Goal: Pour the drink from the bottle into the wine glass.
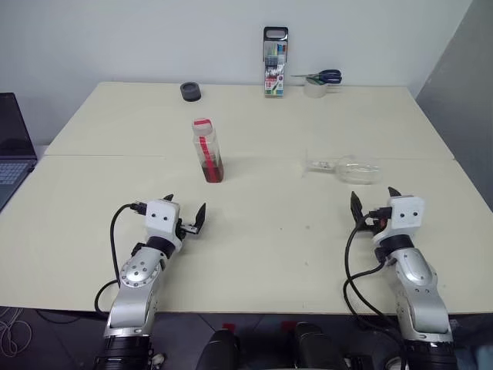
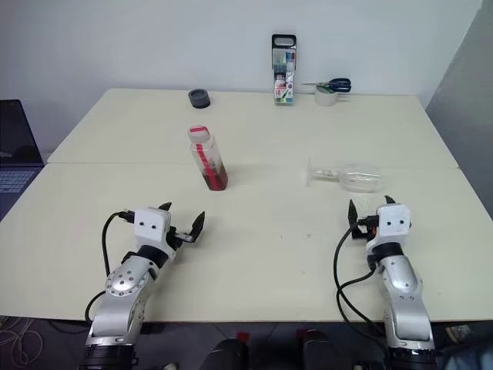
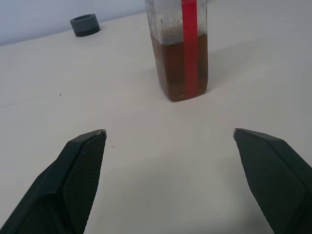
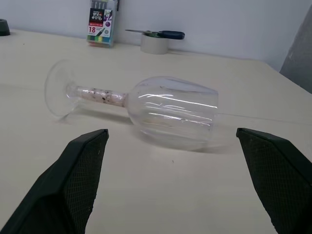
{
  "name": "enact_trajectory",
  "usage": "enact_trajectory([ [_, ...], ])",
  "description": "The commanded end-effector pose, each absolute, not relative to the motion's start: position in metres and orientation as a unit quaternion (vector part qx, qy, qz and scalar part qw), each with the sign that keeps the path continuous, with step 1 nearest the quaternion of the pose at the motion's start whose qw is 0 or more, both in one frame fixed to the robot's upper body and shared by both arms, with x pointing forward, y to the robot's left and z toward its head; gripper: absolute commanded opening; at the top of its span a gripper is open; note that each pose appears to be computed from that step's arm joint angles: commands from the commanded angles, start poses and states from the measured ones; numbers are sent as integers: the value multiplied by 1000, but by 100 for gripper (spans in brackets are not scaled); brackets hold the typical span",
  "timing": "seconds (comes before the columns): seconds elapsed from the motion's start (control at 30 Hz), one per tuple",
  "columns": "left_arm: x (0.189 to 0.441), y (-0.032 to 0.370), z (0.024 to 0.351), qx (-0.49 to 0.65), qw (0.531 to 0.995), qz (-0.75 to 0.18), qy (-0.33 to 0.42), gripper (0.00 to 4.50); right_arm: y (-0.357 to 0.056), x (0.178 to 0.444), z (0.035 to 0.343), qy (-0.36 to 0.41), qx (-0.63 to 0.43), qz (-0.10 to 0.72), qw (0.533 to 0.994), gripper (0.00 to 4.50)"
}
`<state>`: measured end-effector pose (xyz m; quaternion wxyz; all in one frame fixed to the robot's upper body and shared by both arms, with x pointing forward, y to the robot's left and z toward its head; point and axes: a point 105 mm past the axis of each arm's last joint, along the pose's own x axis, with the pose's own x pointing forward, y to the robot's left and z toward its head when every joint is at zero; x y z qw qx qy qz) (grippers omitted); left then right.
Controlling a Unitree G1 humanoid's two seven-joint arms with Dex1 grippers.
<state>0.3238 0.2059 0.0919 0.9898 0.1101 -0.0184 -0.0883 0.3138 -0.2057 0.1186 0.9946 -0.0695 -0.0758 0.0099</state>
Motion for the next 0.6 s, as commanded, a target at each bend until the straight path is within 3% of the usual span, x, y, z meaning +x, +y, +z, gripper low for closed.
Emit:
enact_trajectory([
  [0.03,324,200,113,108,987,-100,-64,446,-208,314,132,-104,-75,4,992,450],
  [0.6,324,202,110,91,991,-91,-43,446,-199,315,131,-105,-77,23,991,450],
])
